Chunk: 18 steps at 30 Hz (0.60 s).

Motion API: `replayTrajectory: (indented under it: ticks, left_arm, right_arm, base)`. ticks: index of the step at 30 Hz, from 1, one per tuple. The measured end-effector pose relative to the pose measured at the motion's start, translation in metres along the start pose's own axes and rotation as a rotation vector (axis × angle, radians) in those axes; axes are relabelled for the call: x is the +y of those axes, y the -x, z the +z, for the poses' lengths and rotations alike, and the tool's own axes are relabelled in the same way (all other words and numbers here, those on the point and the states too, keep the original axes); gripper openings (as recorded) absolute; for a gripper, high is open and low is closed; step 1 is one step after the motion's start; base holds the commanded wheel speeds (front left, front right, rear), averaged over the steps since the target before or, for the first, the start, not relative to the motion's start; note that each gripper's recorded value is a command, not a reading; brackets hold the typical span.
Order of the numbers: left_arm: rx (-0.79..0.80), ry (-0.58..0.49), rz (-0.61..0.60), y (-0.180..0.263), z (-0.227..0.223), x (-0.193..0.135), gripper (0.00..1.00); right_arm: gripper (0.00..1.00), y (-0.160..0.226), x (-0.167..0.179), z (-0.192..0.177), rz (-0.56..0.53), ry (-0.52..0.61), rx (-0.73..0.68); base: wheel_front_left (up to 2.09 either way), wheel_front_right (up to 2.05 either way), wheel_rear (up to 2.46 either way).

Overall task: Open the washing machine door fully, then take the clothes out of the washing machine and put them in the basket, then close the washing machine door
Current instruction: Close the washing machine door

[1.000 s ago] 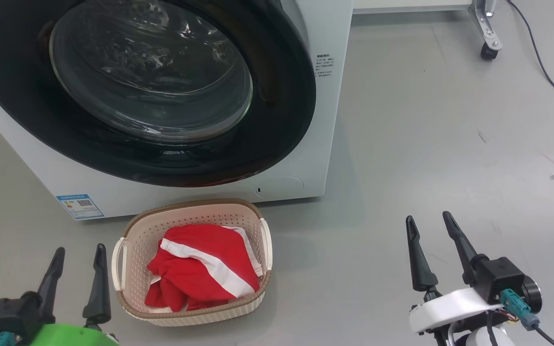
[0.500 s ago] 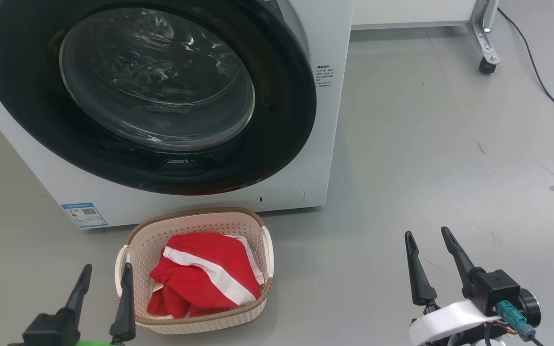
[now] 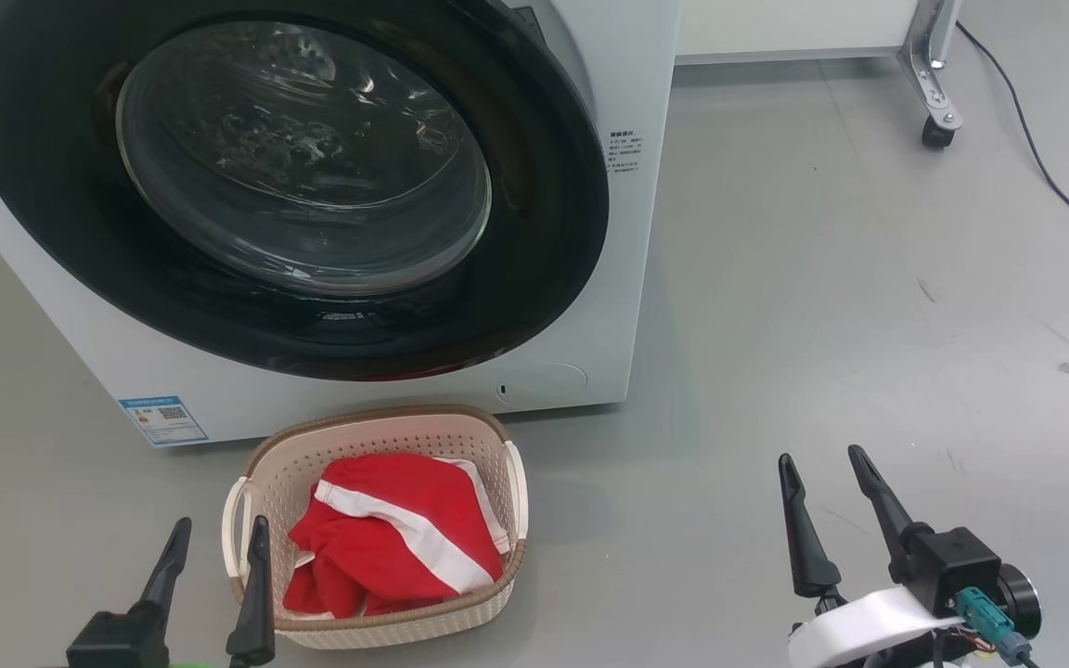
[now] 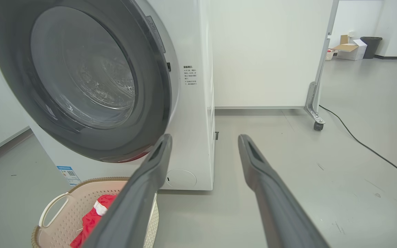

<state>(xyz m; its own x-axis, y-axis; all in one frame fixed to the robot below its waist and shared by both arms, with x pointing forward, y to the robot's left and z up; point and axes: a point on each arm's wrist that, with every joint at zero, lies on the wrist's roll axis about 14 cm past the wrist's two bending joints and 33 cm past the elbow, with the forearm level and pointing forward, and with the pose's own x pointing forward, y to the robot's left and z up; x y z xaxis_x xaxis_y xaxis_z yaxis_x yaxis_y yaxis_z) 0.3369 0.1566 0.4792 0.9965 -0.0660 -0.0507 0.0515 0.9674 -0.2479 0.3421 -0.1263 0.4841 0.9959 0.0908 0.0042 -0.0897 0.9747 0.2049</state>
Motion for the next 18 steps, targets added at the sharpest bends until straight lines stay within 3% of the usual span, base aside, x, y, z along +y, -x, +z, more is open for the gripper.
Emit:
replayTrajectory:
  ticks: [13, 14, 15, 16, 18]
  left_arm:
    - [0.002, -0.007, 0.013, 0.0013, -0.0028, 0.0024, 1.00]
    - [0.002, -0.008, 0.013, 0.0013, -0.0028, 0.0024, 1.00]
    - [0.003, -0.008, 0.014, 0.0014, -0.0032, 0.0025, 1.00]
    - [0.005, -0.009, 0.014, 0.0015, -0.0040, 0.0026, 1.00]
    - [0.008, -0.009, 0.015, 0.0017, -0.0049, 0.0028, 1.00]
  right_arm:
    - [1.00, 0.0004, 0.0015, -0.0018, 0.004, -0.002, 0.006]
    - [0.94, 0.0004, 0.0015, -0.0018, 0.004, -0.002, 0.006]
    - [0.20, 0.0003, 0.0014, -0.0019, 0.003, -0.004, 0.006]
    - [0.00, 0.0002, 0.0012, -0.0019, 0.002, -0.008, 0.006]
    - [0.00, 0.0000, 0.0008, -0.0022, 0.001, -0.011, 0.007]
  base:
    - [0.00, 0.00, 0.00]
    - [0.00, 0.00, 0.00]
    - [0.00, 0.00, 0.00]
    - [0.00, 0.00, 0.00]
    - [0.00, 0.00, 0.00]
